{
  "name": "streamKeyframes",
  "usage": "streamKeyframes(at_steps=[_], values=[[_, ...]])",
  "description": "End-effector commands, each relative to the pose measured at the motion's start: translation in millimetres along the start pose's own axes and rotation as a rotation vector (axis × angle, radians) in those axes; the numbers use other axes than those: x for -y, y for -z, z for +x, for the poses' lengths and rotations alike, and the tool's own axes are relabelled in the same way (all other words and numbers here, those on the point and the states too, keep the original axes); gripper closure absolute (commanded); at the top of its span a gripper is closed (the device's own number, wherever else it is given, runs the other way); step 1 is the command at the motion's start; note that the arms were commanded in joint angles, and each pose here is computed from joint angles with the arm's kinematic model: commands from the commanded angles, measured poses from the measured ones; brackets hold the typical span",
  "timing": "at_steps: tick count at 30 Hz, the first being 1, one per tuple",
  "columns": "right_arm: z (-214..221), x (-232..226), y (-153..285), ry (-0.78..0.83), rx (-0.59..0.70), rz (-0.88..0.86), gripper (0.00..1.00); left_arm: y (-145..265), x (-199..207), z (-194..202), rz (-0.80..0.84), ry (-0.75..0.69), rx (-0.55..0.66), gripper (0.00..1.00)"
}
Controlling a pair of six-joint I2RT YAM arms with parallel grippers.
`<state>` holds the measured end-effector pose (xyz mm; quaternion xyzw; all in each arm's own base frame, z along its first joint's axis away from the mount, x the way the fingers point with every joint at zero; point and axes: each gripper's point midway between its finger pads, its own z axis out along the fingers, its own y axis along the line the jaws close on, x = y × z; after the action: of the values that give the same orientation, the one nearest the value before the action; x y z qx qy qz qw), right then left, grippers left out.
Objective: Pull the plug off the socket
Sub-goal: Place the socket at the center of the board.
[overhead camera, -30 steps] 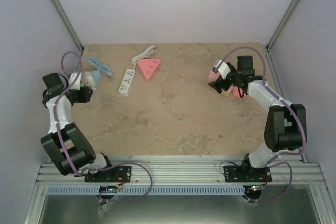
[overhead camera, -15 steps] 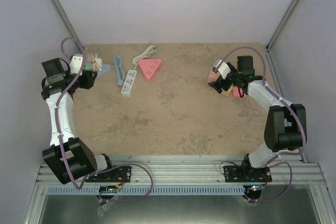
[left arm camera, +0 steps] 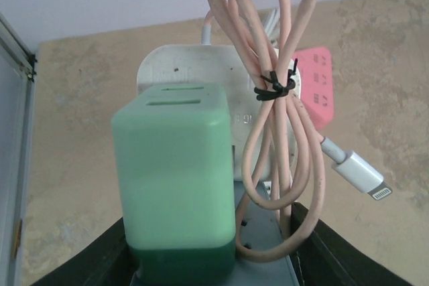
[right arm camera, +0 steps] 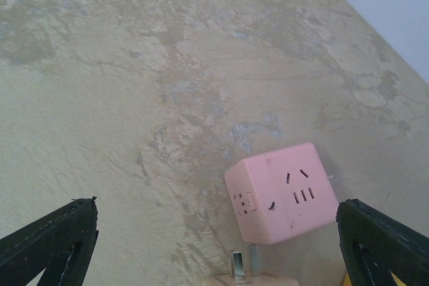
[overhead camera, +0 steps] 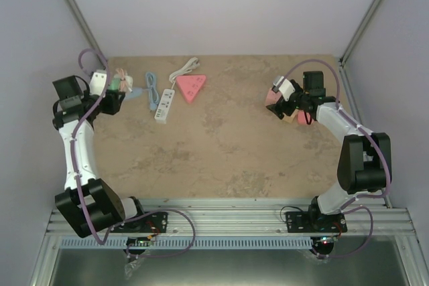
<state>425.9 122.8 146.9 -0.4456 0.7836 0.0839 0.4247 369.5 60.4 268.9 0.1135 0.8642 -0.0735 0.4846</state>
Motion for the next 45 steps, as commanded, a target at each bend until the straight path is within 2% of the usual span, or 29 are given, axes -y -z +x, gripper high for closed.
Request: streamKeyframes(at_steps=[1, 10, 21, 26, 38, 45], values=[[1.9, 1.0, -0.7, 0.008, 0.004, 0.005, 0.02, 4.7, 12.6, 1.9, 0.028, -0.087, 0.038, 1.00], [1.2, 0.3, 0.9, 0.007, 0.008, 0.004, 0.02, 28.4, 16.7, -51.6, 0.050, -0.072, 0.144, 1.00], [0.5, -0.1, 0.9, 0.006, 0.015, 0.000, 0.02, 67.7, 11.8, -123.5, -0.015, -0.080, 0.291, 1.00], [0.2, 0.4, 1.4, 0.005, 0.014, 0.003, 0.02, 77.8, 21.7, -150.1, 0.056, -0.075, 0.352, 1.00], [1.5, 5.6, 4.4, 0.008, 0.008, 0.026, 0.02, 42.7, 113.4, -172.5, 0.345, -0.117, 0.329, 1.00], [4.8, 10.9, 6.6, 0.000, 0.005, 0.043, 0.02, 7.9, 195.5, -184.6, 0.493, -0.122, 0.307, 1.00]])
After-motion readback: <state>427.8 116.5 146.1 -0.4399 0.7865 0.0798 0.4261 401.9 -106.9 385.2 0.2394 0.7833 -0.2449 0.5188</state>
